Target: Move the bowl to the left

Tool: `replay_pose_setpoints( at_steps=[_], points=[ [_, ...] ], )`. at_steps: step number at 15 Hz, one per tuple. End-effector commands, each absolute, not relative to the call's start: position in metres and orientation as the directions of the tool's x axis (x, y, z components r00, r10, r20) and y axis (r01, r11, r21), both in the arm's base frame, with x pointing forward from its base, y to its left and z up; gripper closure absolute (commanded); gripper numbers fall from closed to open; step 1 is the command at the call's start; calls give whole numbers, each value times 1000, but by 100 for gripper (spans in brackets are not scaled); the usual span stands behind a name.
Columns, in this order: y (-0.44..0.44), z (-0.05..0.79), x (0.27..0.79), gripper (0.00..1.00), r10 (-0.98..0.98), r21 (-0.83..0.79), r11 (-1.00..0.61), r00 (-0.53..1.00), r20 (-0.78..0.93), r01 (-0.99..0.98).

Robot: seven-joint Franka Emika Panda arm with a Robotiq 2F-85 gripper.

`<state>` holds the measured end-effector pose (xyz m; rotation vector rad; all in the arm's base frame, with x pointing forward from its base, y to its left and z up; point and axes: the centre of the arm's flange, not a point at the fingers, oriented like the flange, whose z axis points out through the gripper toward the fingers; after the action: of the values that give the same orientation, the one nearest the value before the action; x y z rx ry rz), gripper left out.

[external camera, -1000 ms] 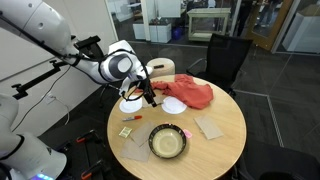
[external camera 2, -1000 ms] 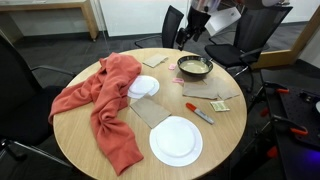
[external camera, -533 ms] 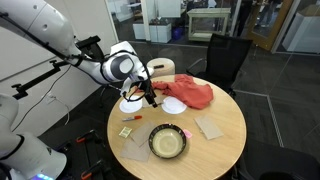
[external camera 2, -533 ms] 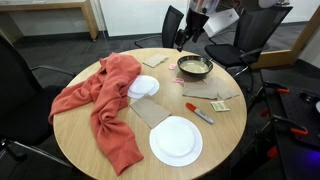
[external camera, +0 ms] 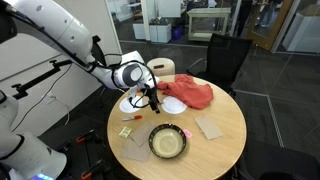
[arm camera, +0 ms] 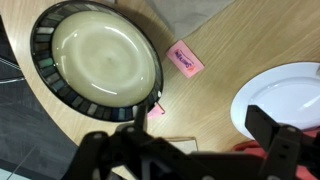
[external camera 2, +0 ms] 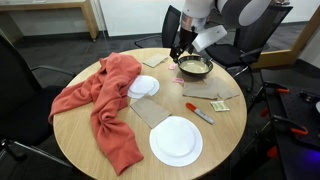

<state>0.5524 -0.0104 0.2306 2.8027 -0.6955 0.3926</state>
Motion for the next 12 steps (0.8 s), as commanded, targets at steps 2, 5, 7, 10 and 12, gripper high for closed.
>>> replay_pose_setpoints(
  at_steps=[2,5,7,10,12],
  points=[
    [-18,206,573,0,-462,191,-823,826,322,-535],
    [-25,191,578,0,-473,217,-809,824,313,-546],
    [-28,179,581,0,-484,226,-803,824,294,-552],
    [-31,163,585,0,-511,233,-788,816,269,-570],
    [-34,153,587,0,-534,237,-773,805,257,-589]
  ],
)
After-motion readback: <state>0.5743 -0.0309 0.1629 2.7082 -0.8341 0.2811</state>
